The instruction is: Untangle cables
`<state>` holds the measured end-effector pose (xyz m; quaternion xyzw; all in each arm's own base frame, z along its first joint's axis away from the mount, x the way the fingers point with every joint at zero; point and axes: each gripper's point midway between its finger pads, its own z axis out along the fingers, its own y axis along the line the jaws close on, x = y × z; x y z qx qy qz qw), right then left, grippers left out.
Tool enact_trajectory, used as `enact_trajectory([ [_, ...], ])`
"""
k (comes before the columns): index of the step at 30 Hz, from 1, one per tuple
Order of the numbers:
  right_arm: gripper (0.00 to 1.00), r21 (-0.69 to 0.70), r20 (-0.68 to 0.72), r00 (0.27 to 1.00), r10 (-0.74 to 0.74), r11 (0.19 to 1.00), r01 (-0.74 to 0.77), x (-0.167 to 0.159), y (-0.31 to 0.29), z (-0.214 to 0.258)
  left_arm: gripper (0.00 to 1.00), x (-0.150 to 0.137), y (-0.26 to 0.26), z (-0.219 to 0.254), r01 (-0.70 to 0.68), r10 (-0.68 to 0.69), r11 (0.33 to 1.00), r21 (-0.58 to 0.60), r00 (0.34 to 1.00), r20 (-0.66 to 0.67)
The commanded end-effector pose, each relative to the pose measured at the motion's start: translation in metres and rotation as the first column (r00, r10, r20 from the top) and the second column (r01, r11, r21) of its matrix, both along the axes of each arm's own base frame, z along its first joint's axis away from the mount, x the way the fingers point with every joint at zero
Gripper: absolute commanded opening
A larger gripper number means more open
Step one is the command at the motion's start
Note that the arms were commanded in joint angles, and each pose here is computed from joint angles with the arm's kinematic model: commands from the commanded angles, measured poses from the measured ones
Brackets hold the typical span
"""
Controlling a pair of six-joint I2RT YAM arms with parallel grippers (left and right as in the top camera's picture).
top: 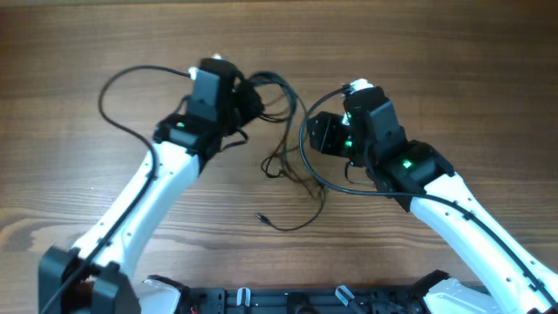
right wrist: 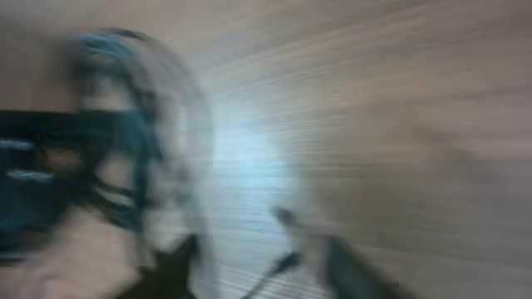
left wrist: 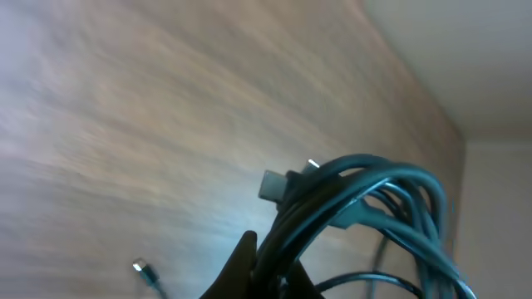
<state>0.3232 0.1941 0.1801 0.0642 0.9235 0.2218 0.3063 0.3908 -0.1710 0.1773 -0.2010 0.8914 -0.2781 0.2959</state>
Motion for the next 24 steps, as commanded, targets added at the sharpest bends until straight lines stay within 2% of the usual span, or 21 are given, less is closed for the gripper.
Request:
enact_trajectory([
  [1, 1.00, -0.109, 0.121, 0.989, 0.089, 0.991, -0.076, 0.014, -0.002, 0.009, 0.04, -0.009, 0.004, 0.047, 0.198, -0.242, 0.958, 0.206, 0.947, 0.213],
  [2, 1.00, -0.110, 0.186, 0.956, 0.228, 0.971, -0.210, 0.014, 0.016, 0.020, 0.04, -0.014, -0.004, 0.047, 0.275, -0.324, 0.935, 0.226, 0.920, 0.221],
  [3, 0.99, -0.111, 0.277, 0.877, 0.392, 0.920, -0.376, 0.009, 0.040, 0.037, 0.04, -0.019, -0.010, 0.046, 0.339, -0.395, 0.907, 0.250, 0.891, 0.223],
  [5, 0.95, -0.138, 0.382, 0.769, 0.512, 0.855, -0.500, 0.007, 0.060, 0.055, 0.04, -0.024, -0.011, 0.041, 0.391, -0.462, 0.869, 0.304, 0.861, 0.214],
  [6, 0.91, -0.147, 0.403, 0.749, 0.525, 0.846, -0.513, 0.008, 0.064, 0.057, 0.04, -0.025, -0.011, 0.040, 0.403, -0.481, 0.855, 0.325, 0.851, 0.211],
  [9, 0.74, -0.129, 0.382, 0.746, 0.545, 0.831, -0.541, 0.010, 0.071, 0.046, 0.04, -0.026, -0.012, 0.039, 0.416, -0.493, 0.850, 0.324, 0.844, 0.209],
  [11, 0.78, -0.127, 0.366, 0.753, 0.546, 0.831, -0.541, 0.011, 0.071, 0.039, 0.04, -0.024, -0.007, 0.039, 0.392, -0.473, 0.856, 0.338, 0.857, 0.205],
  [13, 0.80, -0.085, 0.365, 0.775, 0.516, 0.847, -0.524, 0.013, 0.072, 0.042, 0.04, -0.015, 0.013, 0.033, 0.274, -0.356, 0.888, 0.369, 0.917, 0.177],
  [14, 0.73, -0.043, 0.360, 0.797, 0.485, 0.862, -0.505, 0.014, 0.073, 0.044, 0.04, -0.015, 0.015, 0.033, 0.262, -0.343, 0.892, 0.368, 0.923, 0.173],
  [16, 0.60, -0.031, 0.358, 0.797, 0.486, 0.859, -0.511, 0.012, 0.075, 0.045, 0.04, -0.018, 0.007, 0.033, 0.294, -0.369, 0.891, 0.347, 0.913, 0.174],
  [18, 0.36, -0.050, 0.353, 0.794, 0.495, 0.858, -0.512, 0.014, 0.075, 0.040, 0.04, -0.024, -0.005, 0.035, 0.338, -0.407, 0.885, 0.322, 0.896, 0.178],
  [20, 0.31, -0.066, 0.323, 0.812, 0.486, 0.868, -0.493, 0.020, 0.073, 0.026, 0.04, -0.030, -0.021, 0.037, 0.384, -0.449, 0.874, 0.299, 0.873, 0.190],
  [23, 0.05, -0.065, 0.299, 0.820, 0.488, 0.868, -0.493, 0.022, 0.074, 0.016, 0.04, -0.036, -0.029, 0.036, 0.394, -0.450, 0.876, 0.278, 0.875, 0.178],
  [24, 0.05, -0.065, 0.282, 0.835, 0.472, 0.878, -0.475, 0.023, 0.071, 0.013, 0.04, -0.034, -0.026, 0.036, 0.375, -0.432, 0.883, 0.282, 0.884, 0.177],
])
